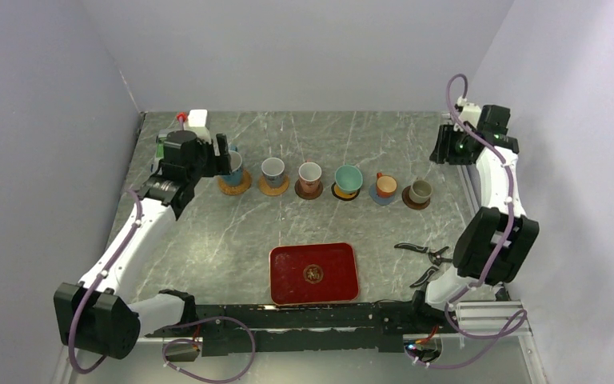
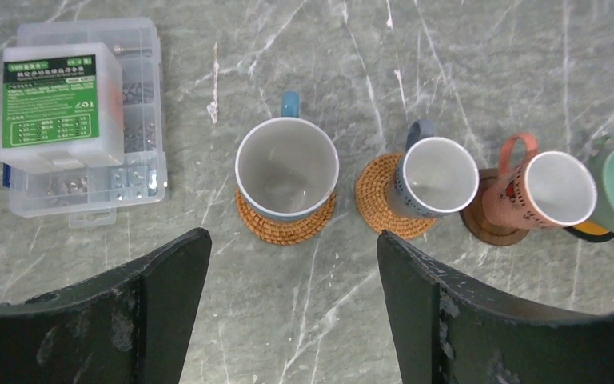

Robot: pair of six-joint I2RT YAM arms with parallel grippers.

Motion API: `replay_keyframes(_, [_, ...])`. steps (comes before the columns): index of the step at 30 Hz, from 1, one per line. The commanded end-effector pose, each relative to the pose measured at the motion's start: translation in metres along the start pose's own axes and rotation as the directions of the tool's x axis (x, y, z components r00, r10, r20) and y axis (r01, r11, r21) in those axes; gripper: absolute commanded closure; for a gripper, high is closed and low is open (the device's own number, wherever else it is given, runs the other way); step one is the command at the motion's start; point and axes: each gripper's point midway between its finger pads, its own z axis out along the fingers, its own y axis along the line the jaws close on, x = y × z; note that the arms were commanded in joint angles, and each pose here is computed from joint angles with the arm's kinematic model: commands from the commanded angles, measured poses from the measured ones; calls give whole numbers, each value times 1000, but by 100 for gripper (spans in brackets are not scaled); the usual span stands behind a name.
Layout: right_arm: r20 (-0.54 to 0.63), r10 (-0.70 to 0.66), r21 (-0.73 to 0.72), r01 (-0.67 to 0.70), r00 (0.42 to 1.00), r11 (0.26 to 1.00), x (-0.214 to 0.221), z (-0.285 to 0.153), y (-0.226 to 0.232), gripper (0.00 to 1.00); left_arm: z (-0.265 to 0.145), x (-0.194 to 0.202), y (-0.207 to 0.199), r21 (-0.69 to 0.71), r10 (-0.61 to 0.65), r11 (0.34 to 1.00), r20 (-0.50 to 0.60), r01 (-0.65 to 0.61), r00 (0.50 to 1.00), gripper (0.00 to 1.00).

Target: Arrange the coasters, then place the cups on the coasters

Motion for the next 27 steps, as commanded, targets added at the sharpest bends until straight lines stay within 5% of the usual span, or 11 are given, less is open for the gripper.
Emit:
replay_keyframes(1, [268, 31, -41, -21, 963, 999, -75, -74, 31, 44, -25, -50, -3, 43, -43, 998, 155, 37, 987, 18])
replay_keyframes(8, [578, 2, -76, 51, 816, 996, -112, -154, 74, 37, -61, -92, 17, 2, -63, 998, 231, 65, 971, 18])
replay_keyframes(16, [784, -145, 117, 86, 604, 989, -60, -180, 75, 35, -94, -81, 64, -204, -6, 976, 349, 82, 937, 15])
replay_keyframes(19, [805, -170, 155, 75, 569, 985, -40, -181, 74, 33, -94, -64, 74, -251, -10, 963, 340, 101, 940, 14])
replay_keyframes(21, [818, -150, 138, 64, 555, 988, -34, -178, 75, 5, -94, -56, 77, -263, -21, 958, 335, 115, 942, 13])
replay_keyframes(22, [823, -140, 120, 73, 550, 990, -32, -176, 79, 1, -94, -52, 78, -264, -23, 958, 332, 116, 943, 13])
replay_keyframes(27, [832, -98, 66, 79, 546, 995, -26, -175, 88, 0, -93, -44, 77, -259, -34, 958, 316, 120, 948, 8])
